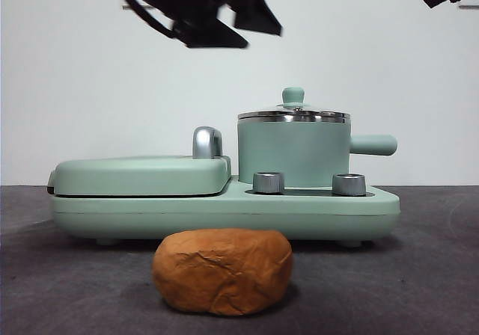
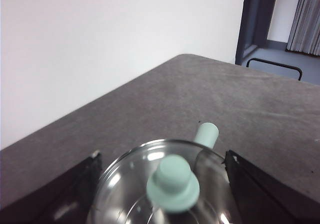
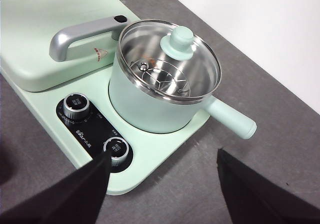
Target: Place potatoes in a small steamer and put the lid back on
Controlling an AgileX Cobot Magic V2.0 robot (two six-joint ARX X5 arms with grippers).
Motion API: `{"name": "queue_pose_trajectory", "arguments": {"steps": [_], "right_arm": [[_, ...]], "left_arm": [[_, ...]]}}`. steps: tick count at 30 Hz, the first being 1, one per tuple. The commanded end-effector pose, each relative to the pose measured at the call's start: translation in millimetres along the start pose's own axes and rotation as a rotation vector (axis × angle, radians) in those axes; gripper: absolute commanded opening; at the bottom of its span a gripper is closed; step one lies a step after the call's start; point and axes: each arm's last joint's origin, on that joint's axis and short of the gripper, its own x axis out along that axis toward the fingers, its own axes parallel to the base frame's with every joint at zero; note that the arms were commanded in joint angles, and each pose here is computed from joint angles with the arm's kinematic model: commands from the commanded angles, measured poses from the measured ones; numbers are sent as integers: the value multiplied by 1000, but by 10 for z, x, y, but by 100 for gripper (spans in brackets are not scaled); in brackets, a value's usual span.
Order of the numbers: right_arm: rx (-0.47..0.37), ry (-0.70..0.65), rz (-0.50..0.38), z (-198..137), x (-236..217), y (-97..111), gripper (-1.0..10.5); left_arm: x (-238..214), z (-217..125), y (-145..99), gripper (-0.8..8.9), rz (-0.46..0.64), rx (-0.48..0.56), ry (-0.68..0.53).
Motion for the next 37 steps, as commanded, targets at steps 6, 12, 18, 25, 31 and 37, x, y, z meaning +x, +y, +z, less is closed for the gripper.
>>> {"name": "queue_pose_trajectory", "arguments": {"steps": [6, 12, 18, 25, 31, 37], "right_arm": [[6, -21, -6, 55, -17, -13, 335], [6, -22, -7, 55, -17, -14, 335], [6, -22, -7, 55, -17, -14, 335], [6, -21, -6, 54, -17, -14, 335], [6, -21, -7, 54, -17, -14, 335], [6, -21, -7, 54, -17, -14, 335]], "left_arm": [[527, -116, -10, 396, -37, -9, 11], [686, -323, -58, 396, -56, -12, 45], [774, -482, -69, 395, -64, -13, 81], [794, -518, -65, 274, -64, -14, 84], [795, -512, -64, 156, -63, -11, 78], [795, -511, -64, 11, -63, -9, 78]]}}
